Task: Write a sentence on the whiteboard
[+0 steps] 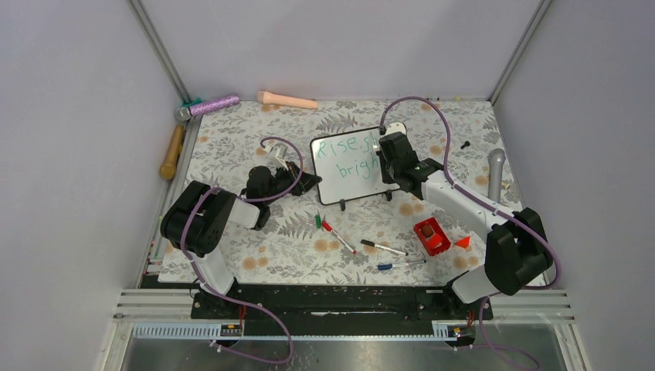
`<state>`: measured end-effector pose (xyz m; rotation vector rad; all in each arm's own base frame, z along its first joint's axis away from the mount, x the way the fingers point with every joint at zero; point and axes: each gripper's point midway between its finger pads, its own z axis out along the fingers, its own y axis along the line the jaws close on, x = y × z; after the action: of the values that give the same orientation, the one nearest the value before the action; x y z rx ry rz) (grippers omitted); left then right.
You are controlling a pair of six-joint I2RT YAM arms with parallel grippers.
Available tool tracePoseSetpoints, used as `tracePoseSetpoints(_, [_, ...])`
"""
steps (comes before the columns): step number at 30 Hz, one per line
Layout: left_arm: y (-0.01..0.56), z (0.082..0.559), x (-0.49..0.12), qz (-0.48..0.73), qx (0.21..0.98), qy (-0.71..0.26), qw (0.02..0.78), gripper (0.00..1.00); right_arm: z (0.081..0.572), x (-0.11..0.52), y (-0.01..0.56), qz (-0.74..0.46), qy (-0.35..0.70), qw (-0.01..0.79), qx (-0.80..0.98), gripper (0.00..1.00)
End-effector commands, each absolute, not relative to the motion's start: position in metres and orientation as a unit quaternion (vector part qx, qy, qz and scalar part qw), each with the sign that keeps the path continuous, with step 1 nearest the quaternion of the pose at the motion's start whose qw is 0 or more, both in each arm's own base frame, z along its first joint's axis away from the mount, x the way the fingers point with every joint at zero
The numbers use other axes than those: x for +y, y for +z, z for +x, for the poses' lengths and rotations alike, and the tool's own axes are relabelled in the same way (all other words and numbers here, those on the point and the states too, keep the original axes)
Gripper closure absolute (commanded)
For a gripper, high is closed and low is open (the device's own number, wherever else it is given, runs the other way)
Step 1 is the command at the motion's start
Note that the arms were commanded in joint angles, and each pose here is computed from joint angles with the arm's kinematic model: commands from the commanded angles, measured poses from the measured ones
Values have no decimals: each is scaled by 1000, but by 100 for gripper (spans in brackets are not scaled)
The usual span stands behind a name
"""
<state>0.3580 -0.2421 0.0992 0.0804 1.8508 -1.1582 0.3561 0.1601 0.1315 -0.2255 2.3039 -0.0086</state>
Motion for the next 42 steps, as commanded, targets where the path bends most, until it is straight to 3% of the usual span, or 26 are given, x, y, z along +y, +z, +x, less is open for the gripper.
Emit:
tracePoseSetpoints(1, [110, 368, -237, 31, 737, -467, 488, 100, 355, 151, 133, -79, -17, 403, 911, 100])
tracePoseSetpoints(21, [110, 369, -237, 30, 737, -467, 488, 100, 351, 140, 161, -65, -23, 433, 899, 100])
tracePoseSetpoints(42, [110, 369, -237, 30, 737, -466, 489, 100, 373, 141, 148, -55, -42, 417, 906, 100])
